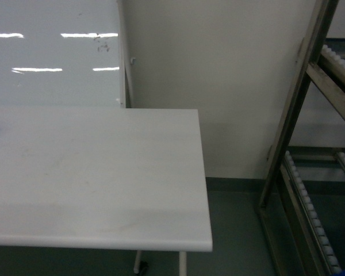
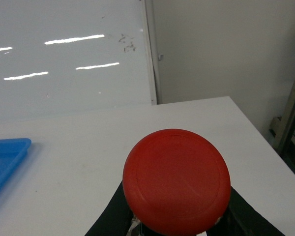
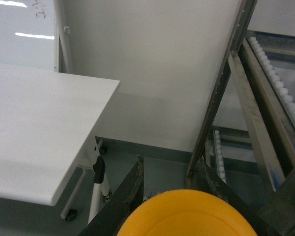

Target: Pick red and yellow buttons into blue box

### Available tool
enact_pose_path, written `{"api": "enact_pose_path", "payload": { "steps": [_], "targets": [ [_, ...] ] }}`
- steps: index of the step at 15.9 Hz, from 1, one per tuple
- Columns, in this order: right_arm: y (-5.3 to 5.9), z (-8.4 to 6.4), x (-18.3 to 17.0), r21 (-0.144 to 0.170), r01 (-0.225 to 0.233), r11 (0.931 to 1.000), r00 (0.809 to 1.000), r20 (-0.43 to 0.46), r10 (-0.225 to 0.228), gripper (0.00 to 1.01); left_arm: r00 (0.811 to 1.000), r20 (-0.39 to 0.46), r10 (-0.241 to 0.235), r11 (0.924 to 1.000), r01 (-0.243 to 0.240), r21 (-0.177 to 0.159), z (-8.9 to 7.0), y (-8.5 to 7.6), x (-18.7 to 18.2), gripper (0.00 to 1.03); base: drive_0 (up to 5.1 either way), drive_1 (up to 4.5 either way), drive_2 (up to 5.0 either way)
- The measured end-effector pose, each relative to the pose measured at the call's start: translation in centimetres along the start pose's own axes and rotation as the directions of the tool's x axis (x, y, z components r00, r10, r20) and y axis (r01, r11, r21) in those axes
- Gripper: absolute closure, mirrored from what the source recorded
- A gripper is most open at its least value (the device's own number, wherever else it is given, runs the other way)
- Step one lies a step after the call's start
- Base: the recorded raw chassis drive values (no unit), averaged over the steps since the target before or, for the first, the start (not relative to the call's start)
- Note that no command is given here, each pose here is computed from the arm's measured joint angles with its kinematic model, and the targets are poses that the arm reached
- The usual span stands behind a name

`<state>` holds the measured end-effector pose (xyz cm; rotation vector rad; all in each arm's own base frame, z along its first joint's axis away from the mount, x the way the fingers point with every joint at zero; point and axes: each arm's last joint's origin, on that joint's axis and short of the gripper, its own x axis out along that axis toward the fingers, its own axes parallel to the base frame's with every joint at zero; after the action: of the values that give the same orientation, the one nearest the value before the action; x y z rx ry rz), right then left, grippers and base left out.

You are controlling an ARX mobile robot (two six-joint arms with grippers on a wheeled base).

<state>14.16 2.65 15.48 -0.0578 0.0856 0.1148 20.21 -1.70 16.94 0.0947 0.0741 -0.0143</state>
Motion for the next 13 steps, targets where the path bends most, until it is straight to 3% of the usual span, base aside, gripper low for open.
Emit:
{"api": "enact_pose_path", "payload": {
  "steps": [9,13],
  "targets": [
    [0.00,0.04,0.00,0.000,0.000,1.0000,1.000,0.004,0.000,0.73,1.000,0.002,0.000,1.0000,0.000,0.000,0.01,0.00,-0.01,0.78,4.7,-3.73,-0.8],
    [0.00,0.05,0.00,0.000,0.000,1.0000,1.000,0.005,0.000,0.73,1.000,0.004,0.000,1.0000,0.000,0.000,0.04,0.00,-0.01,0.78,4.9,-2.47,-2.5]
  ]
}}
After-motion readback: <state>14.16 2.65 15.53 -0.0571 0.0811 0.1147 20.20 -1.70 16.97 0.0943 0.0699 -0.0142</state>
